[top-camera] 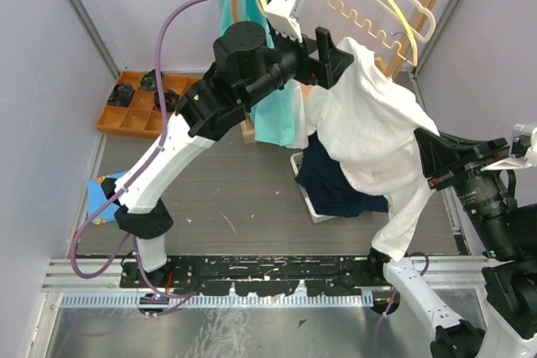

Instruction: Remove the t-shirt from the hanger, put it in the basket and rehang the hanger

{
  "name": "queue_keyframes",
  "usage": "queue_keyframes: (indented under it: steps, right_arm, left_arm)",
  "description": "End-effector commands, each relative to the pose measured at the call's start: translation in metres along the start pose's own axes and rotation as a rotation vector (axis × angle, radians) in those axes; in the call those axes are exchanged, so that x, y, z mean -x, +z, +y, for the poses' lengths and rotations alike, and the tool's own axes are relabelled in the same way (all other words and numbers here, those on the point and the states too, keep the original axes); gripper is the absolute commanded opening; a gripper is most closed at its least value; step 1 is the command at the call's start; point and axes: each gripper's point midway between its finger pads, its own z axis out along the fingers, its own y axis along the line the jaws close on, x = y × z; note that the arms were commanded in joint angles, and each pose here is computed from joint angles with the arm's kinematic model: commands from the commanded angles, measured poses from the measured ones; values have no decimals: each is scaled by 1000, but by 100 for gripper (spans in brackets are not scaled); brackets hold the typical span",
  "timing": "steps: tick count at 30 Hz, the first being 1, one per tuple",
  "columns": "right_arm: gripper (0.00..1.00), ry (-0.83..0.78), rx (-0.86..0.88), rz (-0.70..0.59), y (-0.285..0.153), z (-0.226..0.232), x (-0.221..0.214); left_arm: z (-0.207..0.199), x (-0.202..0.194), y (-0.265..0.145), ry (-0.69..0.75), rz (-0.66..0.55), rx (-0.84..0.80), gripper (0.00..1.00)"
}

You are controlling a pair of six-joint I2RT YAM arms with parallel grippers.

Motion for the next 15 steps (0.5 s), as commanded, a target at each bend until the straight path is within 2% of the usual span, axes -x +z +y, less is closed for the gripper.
queue_keyframes:
  steps: [1, 5, 15]
  right_arm:
    - [1, -47, 55, -96, -2, 10, 18]
    - [1, -79, 55, -104, -3, 10, 14]
    - [1, -113, 38, -135, -4, 7, 15]
  left_arm:
    - [-10, 8, 1, -50, -21, -45, 88]
    - [-11, -3, 7, -70, 6, -46, 85]
    - [-21, -40, 13, -114, 104, -62, 83]
